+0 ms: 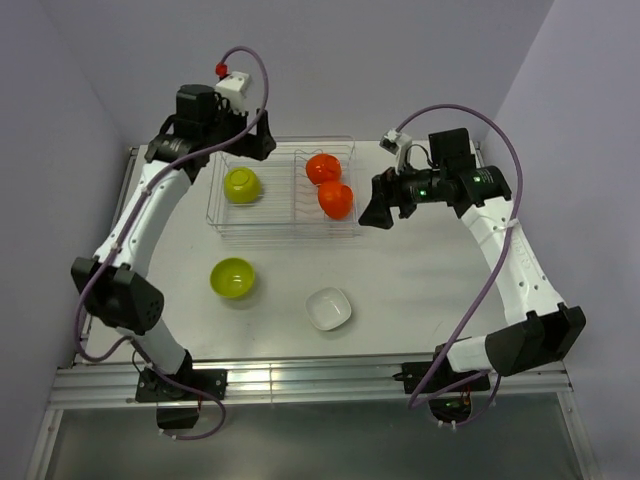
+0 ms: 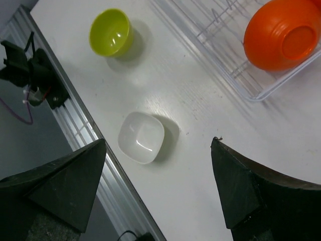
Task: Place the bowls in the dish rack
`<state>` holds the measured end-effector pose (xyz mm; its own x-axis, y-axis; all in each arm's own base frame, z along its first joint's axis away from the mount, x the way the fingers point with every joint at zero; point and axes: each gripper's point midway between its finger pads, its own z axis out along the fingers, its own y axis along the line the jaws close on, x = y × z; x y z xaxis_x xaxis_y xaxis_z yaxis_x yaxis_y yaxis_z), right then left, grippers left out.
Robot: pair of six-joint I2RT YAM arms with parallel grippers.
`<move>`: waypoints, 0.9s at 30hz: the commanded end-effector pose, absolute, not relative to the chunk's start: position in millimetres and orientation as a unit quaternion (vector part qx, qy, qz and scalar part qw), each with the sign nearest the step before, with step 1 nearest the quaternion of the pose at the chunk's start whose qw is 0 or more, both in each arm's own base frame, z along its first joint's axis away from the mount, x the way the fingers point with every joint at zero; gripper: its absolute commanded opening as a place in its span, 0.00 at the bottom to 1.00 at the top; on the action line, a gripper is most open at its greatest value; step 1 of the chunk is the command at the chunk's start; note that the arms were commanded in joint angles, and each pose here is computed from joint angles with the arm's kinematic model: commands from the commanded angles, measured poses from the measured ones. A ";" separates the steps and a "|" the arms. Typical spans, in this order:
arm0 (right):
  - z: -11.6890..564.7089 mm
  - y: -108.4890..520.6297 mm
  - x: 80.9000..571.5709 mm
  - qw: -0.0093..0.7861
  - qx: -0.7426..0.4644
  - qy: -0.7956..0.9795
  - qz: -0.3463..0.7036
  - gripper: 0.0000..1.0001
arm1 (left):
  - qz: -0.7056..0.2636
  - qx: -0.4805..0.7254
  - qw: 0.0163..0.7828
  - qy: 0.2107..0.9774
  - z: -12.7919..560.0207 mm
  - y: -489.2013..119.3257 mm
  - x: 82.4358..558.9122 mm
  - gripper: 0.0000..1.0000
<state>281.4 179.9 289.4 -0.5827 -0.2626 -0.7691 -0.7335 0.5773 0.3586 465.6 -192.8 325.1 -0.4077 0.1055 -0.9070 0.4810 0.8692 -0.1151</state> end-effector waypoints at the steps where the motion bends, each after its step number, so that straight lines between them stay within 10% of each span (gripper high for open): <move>1: 279.9 169.1 254.6 0.322 -0.340 0.821 0.327 0.91 | -0.279 0.199 0.469 0.814 318.8 -195.7 423.2 1.00; 27: 98.8 232.5 206.1 0.165 -0.421 0.870 0.194 0.56 | -0.357 0.150 0.515 0.765 322.2 -140.1 289.8 0.99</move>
<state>195.5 221.8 100.1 -0.5876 -0.7017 -0.4029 -0.8064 0.5490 0.2199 295.7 -135.4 305.0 -0.4792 -0.0874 -0.8733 0.5650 0.7307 -0.3832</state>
